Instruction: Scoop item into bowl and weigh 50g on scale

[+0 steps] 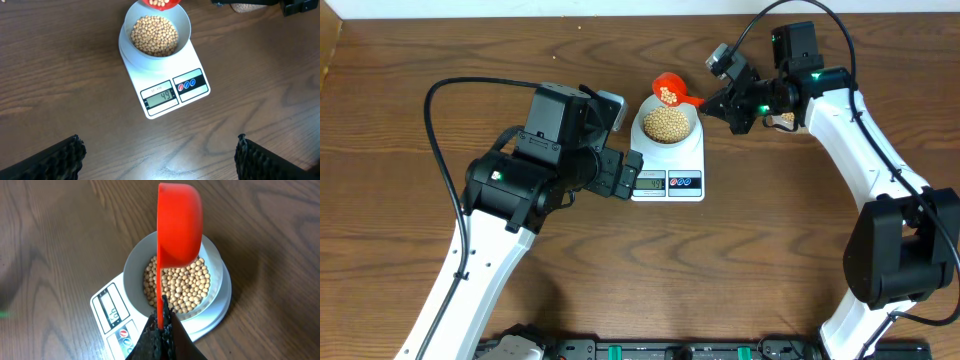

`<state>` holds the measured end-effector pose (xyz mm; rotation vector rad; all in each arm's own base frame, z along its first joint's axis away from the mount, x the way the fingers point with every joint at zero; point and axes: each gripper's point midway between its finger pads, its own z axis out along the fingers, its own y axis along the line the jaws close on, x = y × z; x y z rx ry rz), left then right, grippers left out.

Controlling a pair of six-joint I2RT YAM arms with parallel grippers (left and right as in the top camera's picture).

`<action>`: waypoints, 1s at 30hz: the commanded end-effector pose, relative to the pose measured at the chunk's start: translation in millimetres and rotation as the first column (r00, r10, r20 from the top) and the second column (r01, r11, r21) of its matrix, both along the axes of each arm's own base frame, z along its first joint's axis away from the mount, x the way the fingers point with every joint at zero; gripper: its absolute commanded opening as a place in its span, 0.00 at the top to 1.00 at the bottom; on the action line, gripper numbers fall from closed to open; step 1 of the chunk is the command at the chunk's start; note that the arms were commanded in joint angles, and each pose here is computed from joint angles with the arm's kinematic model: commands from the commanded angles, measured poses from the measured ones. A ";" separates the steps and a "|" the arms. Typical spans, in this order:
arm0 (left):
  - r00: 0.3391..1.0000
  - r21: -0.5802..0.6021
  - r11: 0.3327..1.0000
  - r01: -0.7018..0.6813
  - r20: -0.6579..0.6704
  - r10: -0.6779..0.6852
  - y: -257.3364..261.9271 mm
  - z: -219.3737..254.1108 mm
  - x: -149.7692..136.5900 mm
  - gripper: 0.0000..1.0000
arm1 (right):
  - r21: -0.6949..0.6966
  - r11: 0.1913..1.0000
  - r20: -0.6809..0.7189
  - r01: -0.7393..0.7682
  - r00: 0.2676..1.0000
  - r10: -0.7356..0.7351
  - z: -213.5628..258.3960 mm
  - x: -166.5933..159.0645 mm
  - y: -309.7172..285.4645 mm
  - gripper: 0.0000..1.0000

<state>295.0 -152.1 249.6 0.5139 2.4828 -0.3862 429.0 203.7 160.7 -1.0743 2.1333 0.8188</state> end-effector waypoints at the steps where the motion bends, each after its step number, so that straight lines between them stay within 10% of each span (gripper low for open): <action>1: 1.000 0.015 1.000 0.003 0.010 -0.004 2.2 0.4 2.6 0.02 | 0.009 1.000 0.079 -0.026 0.997 0.025 23.8 1.2 2.9 0.99; 30: 1.000 0.015 1.000 0.003 0.010 -0.004 2.2 0.4 2.6 0.02 | -0.033 0.999 0.155 -0.014 0.988 0.019 24.3 13.7 -5.6 0.99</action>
